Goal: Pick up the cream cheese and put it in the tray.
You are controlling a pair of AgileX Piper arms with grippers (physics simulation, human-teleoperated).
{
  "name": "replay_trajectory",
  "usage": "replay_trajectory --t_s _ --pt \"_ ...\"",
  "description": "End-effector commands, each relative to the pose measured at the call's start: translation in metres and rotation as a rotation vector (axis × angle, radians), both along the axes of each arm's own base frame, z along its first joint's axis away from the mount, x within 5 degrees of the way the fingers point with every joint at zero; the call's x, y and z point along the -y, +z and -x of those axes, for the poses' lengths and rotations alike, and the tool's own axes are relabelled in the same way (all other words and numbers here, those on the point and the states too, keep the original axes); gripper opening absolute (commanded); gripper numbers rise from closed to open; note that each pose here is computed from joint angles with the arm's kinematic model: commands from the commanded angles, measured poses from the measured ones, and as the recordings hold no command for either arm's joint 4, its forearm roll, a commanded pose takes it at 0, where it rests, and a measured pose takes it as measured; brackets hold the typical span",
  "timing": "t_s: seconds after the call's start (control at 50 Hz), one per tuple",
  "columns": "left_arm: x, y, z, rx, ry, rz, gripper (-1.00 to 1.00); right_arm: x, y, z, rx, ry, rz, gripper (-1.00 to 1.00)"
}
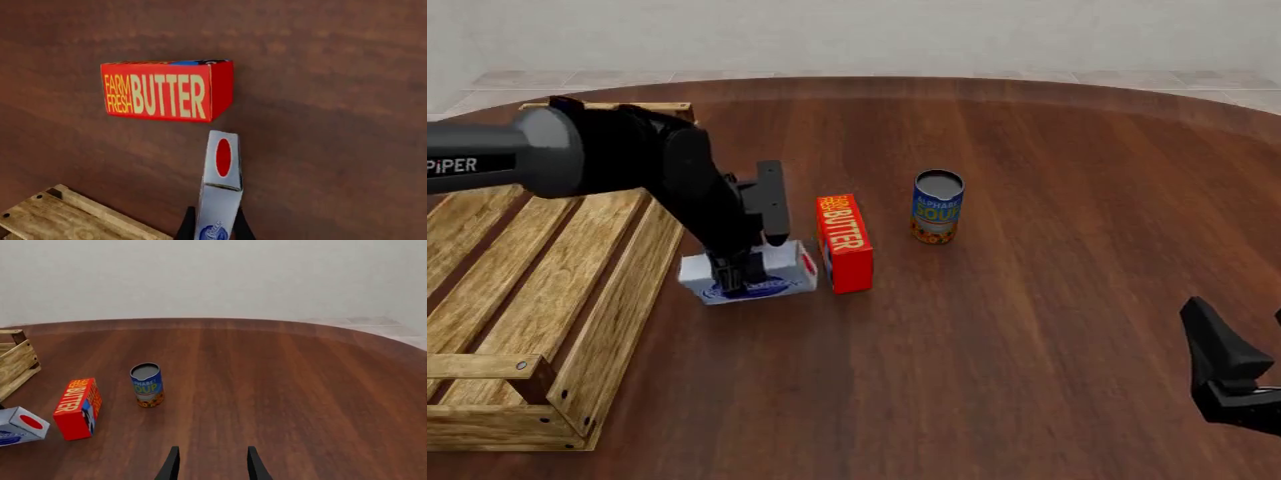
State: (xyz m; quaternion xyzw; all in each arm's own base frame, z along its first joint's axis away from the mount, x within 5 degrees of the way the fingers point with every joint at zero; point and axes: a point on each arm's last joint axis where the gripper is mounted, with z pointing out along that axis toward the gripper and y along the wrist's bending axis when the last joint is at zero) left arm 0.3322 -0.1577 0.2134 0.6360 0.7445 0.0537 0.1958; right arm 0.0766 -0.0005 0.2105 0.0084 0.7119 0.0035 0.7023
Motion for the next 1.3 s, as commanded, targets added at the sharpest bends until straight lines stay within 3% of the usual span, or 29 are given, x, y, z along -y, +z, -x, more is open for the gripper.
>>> replay_trajectory --t_s 0.02,0.1,0.42,0.64,0.76,0.88,0.94,0.98,1.12,1.14,1.22,1.3 --pt "0.003 0.016 0.015 -0.007 -0.022 0.0 -1.0 0.0 0.0 0.001 0.003 -0.002 0.0 1.0" --pt "0.008 0.029 0.022 0.012 -0.038 0.012 -1.0 0.0 0.0 0.001 0.005 -0.004 0.001 1.0" --pt "0.012 0.04 0.049 0.048 -0.114 0.019 -1.0 0.0 0.0 0.001 0.004 -0.005 -0.004 1.0" --pt "0.009 0.052 0.071 0.031 -0.151 0.005 -1.0 0.0 0.0 0.0 -0.001 0.0 -0.004 1.0" --pt "0.014 0.076 0.074 0.074 -0.163 0.032 -1.0 0.0 0.0 0.0 0.001 0.001 -0.005 1.0" --pt "0.034 0.118 0.093 0.123 -0.164 0.122 -1.0 0.0 0.0 0.0 -0.001 0.003 -0.004 1.0" --pt "0.038 0.143 0.09 0.145 -0.113 0.175 -1.0 0.0 0.0 0.0 0.0 0.002 -0.004 1.0" --pt "0.037 0.146 0.085 0.134 -0.083 0.177 -1.0 0.0 0.0 0.0 0.001 0.001 -0.004 1.0" --pt "0.037 0.19 0.088 0.182 -0.037 0.256 -1.0 0.0 0.0 0.0 0.002 -0.001 -0.005 1.0" --pt "0.034 0.191 0.079 0.169 0.006 0.254 -1.0 0.0 0.0 0.001 0.003 -0.001 -0.005 1.0" --pt "0.025 0.192 0.071 0.18 0.036 0.25 -1.0 0.0 0.0 0.001 0.004 -0.001 -0.006 1.0" --pt "0.008 0.188 0.045 0.162 0.168 0.255 -1.0 0.0 0.0 0.001 0.005 -0.004 -0.007 1.0"
